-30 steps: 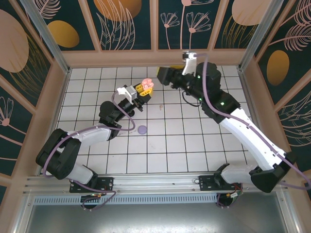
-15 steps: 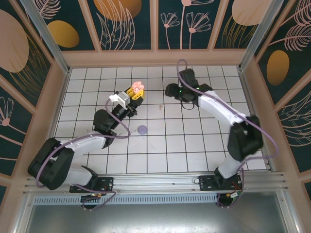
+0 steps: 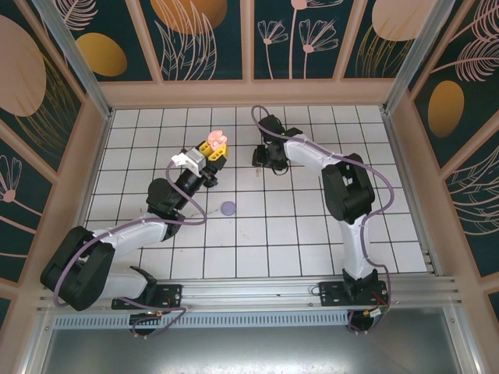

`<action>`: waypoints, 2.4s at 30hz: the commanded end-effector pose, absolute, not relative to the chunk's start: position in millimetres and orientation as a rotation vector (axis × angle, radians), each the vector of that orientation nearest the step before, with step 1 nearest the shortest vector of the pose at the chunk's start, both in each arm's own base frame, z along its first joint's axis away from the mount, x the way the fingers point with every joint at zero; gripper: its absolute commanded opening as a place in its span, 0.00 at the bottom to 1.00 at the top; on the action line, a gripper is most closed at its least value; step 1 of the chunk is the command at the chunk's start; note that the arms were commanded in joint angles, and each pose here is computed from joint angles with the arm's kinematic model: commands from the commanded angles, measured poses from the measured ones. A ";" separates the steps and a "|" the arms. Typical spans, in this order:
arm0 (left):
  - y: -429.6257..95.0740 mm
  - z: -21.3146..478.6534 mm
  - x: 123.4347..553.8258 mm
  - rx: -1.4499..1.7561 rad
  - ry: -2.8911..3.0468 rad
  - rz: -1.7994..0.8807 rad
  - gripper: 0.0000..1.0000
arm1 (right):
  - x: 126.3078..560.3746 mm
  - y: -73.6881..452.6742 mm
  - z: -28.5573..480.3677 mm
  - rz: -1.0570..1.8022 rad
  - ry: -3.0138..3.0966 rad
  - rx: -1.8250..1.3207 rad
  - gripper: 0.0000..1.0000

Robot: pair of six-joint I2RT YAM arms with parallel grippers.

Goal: Insert the wireless bluetooth earbuds into the charging case

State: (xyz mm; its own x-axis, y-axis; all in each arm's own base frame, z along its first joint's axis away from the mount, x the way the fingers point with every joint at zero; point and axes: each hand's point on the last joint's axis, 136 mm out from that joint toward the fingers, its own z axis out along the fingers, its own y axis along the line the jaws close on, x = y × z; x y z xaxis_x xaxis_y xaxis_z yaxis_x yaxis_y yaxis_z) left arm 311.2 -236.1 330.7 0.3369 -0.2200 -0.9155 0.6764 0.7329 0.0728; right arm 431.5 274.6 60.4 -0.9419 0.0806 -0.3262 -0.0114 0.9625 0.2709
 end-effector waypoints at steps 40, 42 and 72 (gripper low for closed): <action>-233.4 343.5 305.0 0.486 1.038 -0.612 0.00 | 425.3 300.2 9.3 0.140 2.843 -0.060 0.37; -233.6 343.0 304.4 0.488 1.039 -0.614 0.00 | 423.8 300.2 8.6 0.127 2.843 -0.063 0.37; -236.8 352.6 301.6 0.512 1.032 -0.624 0.00 | 426.5 291.9 98.1 0.234 2.638 0.006 0.20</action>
